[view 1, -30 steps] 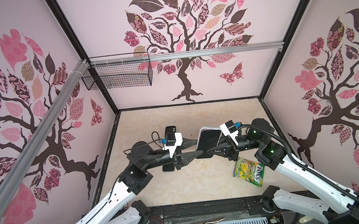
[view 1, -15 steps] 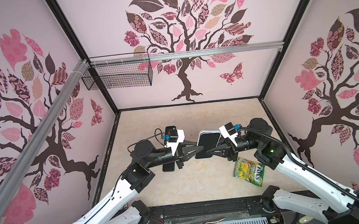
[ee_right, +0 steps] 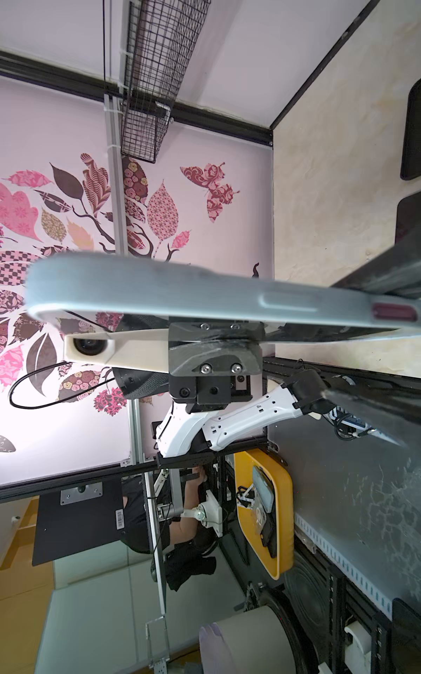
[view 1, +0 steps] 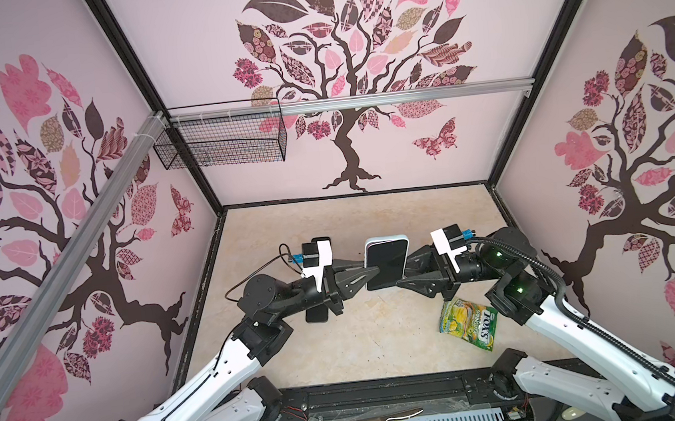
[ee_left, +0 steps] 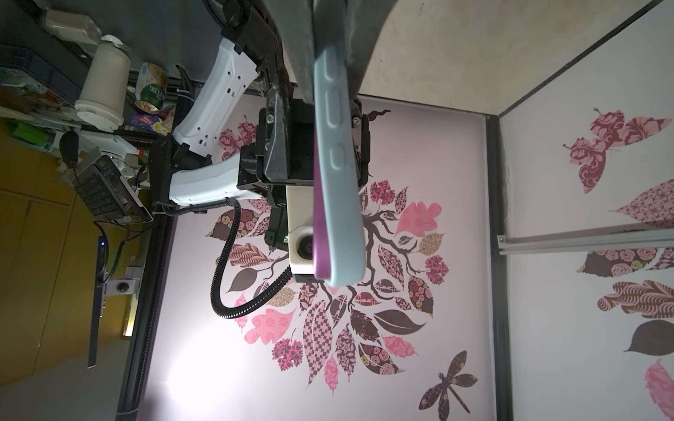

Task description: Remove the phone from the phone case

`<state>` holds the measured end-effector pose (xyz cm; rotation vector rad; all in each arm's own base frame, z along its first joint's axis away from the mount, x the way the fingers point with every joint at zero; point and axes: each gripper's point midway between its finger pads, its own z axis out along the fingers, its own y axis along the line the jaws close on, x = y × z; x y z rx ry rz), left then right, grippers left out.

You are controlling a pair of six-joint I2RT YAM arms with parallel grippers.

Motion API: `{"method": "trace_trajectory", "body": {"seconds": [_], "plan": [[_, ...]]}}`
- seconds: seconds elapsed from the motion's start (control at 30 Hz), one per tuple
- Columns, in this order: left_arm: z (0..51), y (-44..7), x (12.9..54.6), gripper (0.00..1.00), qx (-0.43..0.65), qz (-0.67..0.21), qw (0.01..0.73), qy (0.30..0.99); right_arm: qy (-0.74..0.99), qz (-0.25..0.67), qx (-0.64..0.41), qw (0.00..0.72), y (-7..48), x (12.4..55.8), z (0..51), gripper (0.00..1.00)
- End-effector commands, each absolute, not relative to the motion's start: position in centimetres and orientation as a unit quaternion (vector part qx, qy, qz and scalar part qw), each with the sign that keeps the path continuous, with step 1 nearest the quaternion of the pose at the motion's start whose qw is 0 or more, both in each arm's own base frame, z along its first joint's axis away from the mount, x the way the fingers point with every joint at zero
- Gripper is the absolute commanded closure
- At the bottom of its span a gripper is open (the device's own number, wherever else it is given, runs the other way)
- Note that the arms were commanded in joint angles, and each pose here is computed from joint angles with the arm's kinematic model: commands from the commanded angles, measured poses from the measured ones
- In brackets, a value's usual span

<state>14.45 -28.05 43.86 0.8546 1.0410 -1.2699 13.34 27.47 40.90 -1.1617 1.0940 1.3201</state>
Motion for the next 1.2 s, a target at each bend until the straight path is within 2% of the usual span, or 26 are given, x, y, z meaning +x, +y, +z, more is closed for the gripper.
{"method": "trace_trajectory", "body": {"seconds": [0.0,0.07,0.2,0.4,0.57,0.87,1.17], "plan": [[45.7,-27.3,14.2,1.00,0.348,-0.559,0.626,0.419,0.443,0.546,-0.497,0.509,27.9,13.0,41.0,0.59],[45.6,-27.4,14.2,1.00,0.351,-0.559,0.624,0.418,0.447,0.543,-0.497,0.508,28.0,13.2,40.8,0.58],[45.3,-27.7,14.3,1.00,0.355,-0.557,0.619,0.424,0.444,0.544,-0.499,0.508,28.1,13.1,41.1,0.67],[44.5,-28.0,14.4,1.00,0.365,-0.553,0.609,0.436,0.437,0.543,-0.502,0.512,27.9,12.8,41.7,0.68],[44.3,-28.3,14.4,1.00,0.367,-0.555,0.603,0.440,0.437,0.543,-0.505,0.509,27.9,12.7,41.7,0.75],[43.7,-28.6,14.5,1.00,0.376,-0.552,0.591,0.452,0.441,0.540,-0.509,0.505,27.9,12.6,41.2,0.76],[43.7,-28.4,14.6,1.00,0.374,-0.543,0.599,0.454,0.450,0.534,-0.504,0.509,27.7,12.7,40.9,0.95]]}}
